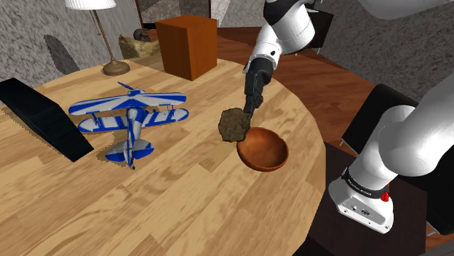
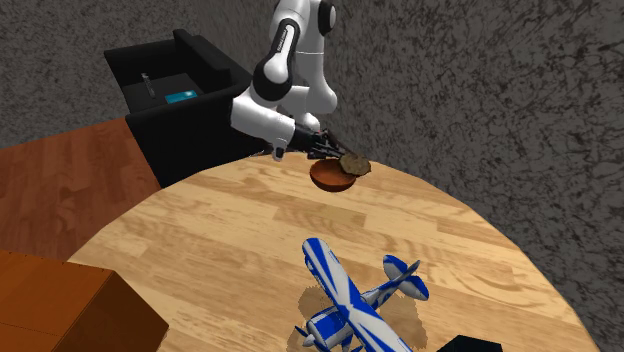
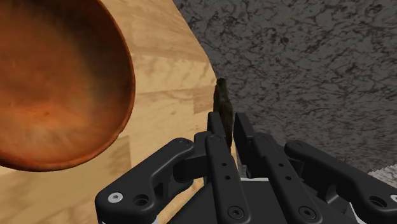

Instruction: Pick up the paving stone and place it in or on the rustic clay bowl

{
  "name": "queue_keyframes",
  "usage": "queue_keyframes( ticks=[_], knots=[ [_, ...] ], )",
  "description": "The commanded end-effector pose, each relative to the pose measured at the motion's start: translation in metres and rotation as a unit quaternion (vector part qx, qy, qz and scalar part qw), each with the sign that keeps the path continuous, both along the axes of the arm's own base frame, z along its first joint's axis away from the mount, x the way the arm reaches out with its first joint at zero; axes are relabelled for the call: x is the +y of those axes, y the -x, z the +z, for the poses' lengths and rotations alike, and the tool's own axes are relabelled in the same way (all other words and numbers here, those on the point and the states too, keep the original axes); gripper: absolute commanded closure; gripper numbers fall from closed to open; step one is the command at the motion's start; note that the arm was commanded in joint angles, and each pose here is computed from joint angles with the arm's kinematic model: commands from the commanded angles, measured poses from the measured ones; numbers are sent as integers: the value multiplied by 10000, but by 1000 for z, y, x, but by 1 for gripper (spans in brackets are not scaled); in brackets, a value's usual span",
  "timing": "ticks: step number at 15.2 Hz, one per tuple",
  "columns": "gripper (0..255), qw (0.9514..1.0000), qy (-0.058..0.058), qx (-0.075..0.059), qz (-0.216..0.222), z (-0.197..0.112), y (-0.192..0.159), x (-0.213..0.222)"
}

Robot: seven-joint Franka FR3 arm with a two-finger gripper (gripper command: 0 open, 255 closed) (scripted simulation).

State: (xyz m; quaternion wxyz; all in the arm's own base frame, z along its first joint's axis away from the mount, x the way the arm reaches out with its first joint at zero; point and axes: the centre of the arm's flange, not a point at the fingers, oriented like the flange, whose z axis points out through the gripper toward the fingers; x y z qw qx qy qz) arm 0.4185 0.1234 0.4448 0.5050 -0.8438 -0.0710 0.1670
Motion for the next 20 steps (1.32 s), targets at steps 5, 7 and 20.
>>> queue_keyframes(
  ticks=[5, 7, 20],
  knots=[
    [255, 10000, -4, 1, 6, 4, 56, -67],
    [255, 10000, -4, 1, 6, -6, 56, -67],
    [255, 10000, -4, 1, 6, -75, 56, -67]
  ],
)
